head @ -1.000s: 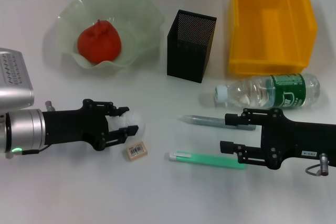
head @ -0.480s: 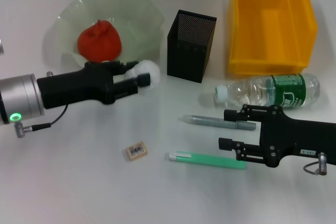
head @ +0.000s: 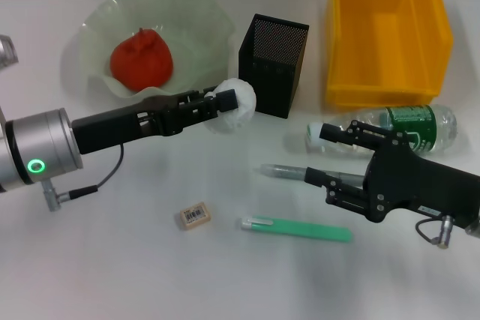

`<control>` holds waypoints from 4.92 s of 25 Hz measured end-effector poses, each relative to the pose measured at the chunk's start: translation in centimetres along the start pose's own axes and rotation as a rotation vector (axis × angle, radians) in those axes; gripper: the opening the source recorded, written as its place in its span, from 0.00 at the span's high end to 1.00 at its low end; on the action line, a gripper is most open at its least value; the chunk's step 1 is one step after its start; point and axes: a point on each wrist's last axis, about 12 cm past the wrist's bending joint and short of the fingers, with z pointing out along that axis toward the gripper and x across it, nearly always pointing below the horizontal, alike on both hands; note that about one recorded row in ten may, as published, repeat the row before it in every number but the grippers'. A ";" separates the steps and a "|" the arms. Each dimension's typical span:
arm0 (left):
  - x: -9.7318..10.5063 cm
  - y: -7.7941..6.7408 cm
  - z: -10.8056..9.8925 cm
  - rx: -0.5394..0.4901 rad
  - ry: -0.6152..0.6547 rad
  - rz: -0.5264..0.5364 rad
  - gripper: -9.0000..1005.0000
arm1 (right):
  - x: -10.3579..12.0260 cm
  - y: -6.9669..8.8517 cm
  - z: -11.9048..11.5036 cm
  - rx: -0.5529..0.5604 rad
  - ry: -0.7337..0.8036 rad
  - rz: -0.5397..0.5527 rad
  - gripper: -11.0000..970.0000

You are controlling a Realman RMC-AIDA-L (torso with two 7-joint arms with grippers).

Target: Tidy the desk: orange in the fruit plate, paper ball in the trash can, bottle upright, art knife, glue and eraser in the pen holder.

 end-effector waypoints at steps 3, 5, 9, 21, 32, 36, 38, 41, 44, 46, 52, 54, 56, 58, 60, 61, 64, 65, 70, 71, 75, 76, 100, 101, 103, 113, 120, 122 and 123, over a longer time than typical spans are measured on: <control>0.4 -0.1 0.2 0.010 -0.025 -0.070 0.52 | 0.2 0.3 0.4 0.018 -0.019 -0.025 0.34; 0.6 -0.1 0.5 0.023 -0.041 -0.126 0.52 | 0.3 0.5 0.8 0.017 -0.028 -0.044 0.34; 0.9 -0.5 0.8 0.052 -0.035 -0.167 0.52 | 0.4 0.7 1.5 0.029 -0.051 -0.081 0.34; 1.5 -0.8 1.2 0.082 -0.027 -0.216 0.52 | 0.1 0.5 2.6 0.061 -0.087 -0.123 0.34; 1.6 -1.1 1.7 0.111 -0.006 -0.224 0.52 | -0.3 0.3 4.3 0.055 -0.112 -0.203 0.34; 1.6 -1.2 1.8 0.119 0.000 -0.218 0.52 | -0.4 0.2 4.6 0.049 -0.115 -0.207 0.34; 1.6 -1.2 1.8 0.120 0.001 -0.216 0.52 | -0.5 0.1 4.7 0.045 -0.116 -0.209 0.34; 1.7 -1.2 1.8 0.122 0.001 -0.217 0.52 | -0.5 0.1 5.0 0.031 -0.118 -0.208 0.36; 1.7 -1.3 1.9 0.124 0.002 -0.216 0.52 | -0.6 0.1 5.0 0.027 -0.118 -0.207 0.37; 1.7 -1.3 1.9 0.124 0.002 -0.216 0.53 | -0.6 0.1 5.0 0.027 -0.118 -0.205 0.38; 1.7 -1.2 1.8 0.123 -0.002 -0.217 0.53 | -0.5 0.2 5.0 0.024 -0.116 -0.202 0.41; 1.7 -1.2 1.8 0.123 -0.001 -0.216 0.53 | -0.5 0.2 5.0 0.023 -0.116 -0.202 0.42; 1.7 -1.2 1.8 0.123 -0.001 -0.216 0.53 | -0.5 0.2 5.0 0.023 -0.115 -0.201 0.42; 1.8 -1.2 1.7 0.122 -0.002 -0.213 0.53 | -0.5 0.2 5.0 0.023 -0.115 -0.201 0.43; 1.8 -1.2 1.7 0.120 -0.003 -0.206 0.52 | -0.5 0.2 5.0 0.023 -0.115 -0.199 0.44; 1.8 -1.2 1.7 0.118 -0.003 -0.203 0.52 | -0.5 0.2 5.0 0.024 -0.115 -0.199 0.44; 1.8 -1.1 1.7 0.109 -0.004 -0.199 0.52 | -0.5 0.2 5.0 0.025 -0.115 -0.193 0.45; 1.8 -1.1 1.7 0.109 -0.004 -0.199 0.52 | -0.5 0.2 5.0 0.025 -0.115 -0.193 0.45; 1.6 -1.0 1.5 0.102 -0.012 -0.179 0.43 | -0.5 0.2 4.9 0.034 -0.117 -0.187 0.46; 1.6 -1.0 1.5 0.101 -0.013 -0.172 0.39 | -0.5 0.2 4.8 0.035 -0.116 -0.186 0.46; 1.7 -1.1 1.4 0.109 -0.019 -0.107 0.27 | -0.4 0.3 4.7 0.041 -0.116 -0.181 0.47; 1.7 -1.1 1.3 0.112 -0.020 -0.082 0.25 | -0.3 0.3 4.7 0.051 -0.118 -0.173 0.47; 6.5 -1.1 -2.8 -0.011 -0.060 0.550 0.20 | 1.2 -1.2 0.3 0.599 -0.178 0.025 0.47; 6.5 -1.1 -2.8 -0.012 -0.060 0.555 0.20 | 1.3 -1.3 0.1 0.621 -0.177 0.032 0.47; 6.5 -1.1 -2.8 -0.015 -0.062 0.563 0.20 | 1.4 -1.5 -0.2 0.669 -0.174 0.047 0.47; 6.4 -1.0 -2.9 -0.022 -0.069 0.564 0.20 | 1.8 -3.0 0.2 0.734 -0.123 0.074 0.43; 6.4 -1.0 -2.8 -0.022 -0.070 0.566 0.20 | 1.6 -3.5 0.2 0.754 -0.136 0.068 0.40; 6.3 -1.0 -2.8 -0.023 -0.072 0.567 0.21 | 1.5 -3.5 0.3 0.756 -0.138 0.067 0.39; 6.3 -1.0 -2.8 -0.024 -0.072 0.567 0.21 | 1.5 -3.6 0.3 0.758 -0.140 0.066 0.36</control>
